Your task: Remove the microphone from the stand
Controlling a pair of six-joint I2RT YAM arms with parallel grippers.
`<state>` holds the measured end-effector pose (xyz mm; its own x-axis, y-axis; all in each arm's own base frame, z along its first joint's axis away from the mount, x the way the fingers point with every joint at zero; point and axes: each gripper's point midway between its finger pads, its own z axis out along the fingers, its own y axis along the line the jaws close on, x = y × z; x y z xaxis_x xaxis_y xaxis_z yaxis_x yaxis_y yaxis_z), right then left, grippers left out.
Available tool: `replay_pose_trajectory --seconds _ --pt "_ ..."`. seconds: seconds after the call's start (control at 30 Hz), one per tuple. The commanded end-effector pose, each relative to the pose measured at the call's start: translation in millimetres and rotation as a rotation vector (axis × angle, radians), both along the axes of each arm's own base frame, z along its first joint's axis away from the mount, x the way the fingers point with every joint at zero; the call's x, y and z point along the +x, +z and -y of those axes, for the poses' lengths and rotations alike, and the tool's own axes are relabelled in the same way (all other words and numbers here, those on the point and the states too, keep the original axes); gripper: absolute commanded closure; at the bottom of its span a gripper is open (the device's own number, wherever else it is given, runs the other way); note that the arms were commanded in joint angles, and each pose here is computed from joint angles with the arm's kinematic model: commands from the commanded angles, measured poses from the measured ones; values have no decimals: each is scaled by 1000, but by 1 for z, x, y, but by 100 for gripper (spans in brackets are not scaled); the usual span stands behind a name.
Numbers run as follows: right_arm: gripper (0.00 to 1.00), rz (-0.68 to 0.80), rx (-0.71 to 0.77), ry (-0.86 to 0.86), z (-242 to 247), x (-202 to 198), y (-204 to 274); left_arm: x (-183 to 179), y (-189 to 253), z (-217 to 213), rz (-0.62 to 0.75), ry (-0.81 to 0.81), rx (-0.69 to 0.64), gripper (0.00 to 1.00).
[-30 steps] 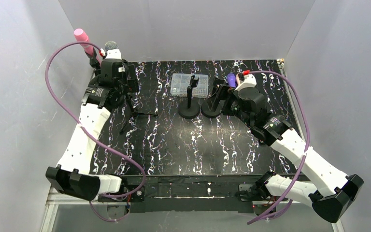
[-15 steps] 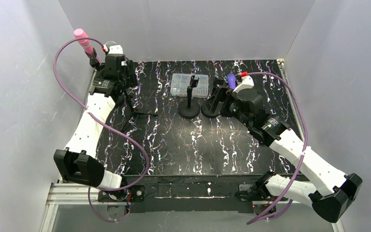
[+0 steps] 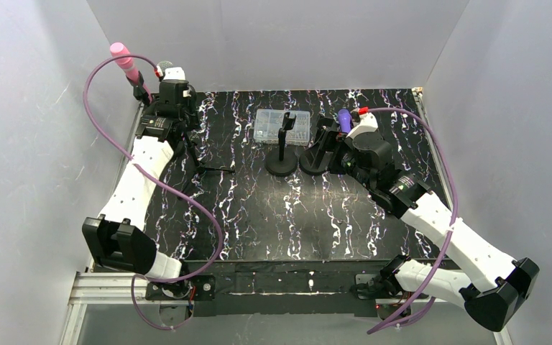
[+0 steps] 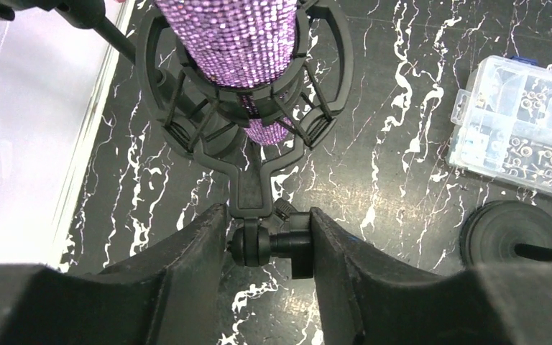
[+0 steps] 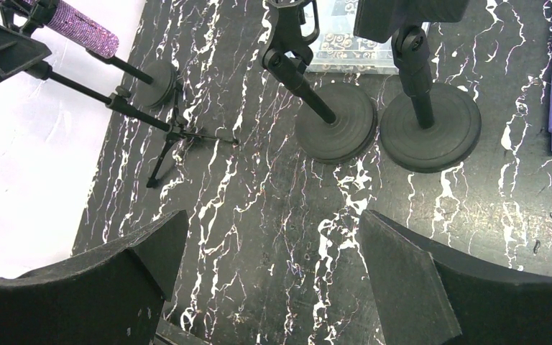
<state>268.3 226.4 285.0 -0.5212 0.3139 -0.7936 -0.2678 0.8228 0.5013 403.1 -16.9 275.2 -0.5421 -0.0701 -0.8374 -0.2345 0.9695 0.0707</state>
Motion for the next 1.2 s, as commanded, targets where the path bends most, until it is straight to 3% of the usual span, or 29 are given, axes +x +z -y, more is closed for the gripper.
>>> replay_pose_trajectory --seconds 0.0,0.4,0.93,1.17 --pt "2 46 39 13 -2 -2 15 1 11 -10 28 31 35 59" --pt "2 53 31 8 1 -2 17 -10 25 1 41 -45 -6 100" --pt "2 77 -10 -1 3 4 21 -60 36 51 67 -319 -188 100" --pt "2 121 -63 31 0 8 30 -96 33 90 59 -555 -255 100"
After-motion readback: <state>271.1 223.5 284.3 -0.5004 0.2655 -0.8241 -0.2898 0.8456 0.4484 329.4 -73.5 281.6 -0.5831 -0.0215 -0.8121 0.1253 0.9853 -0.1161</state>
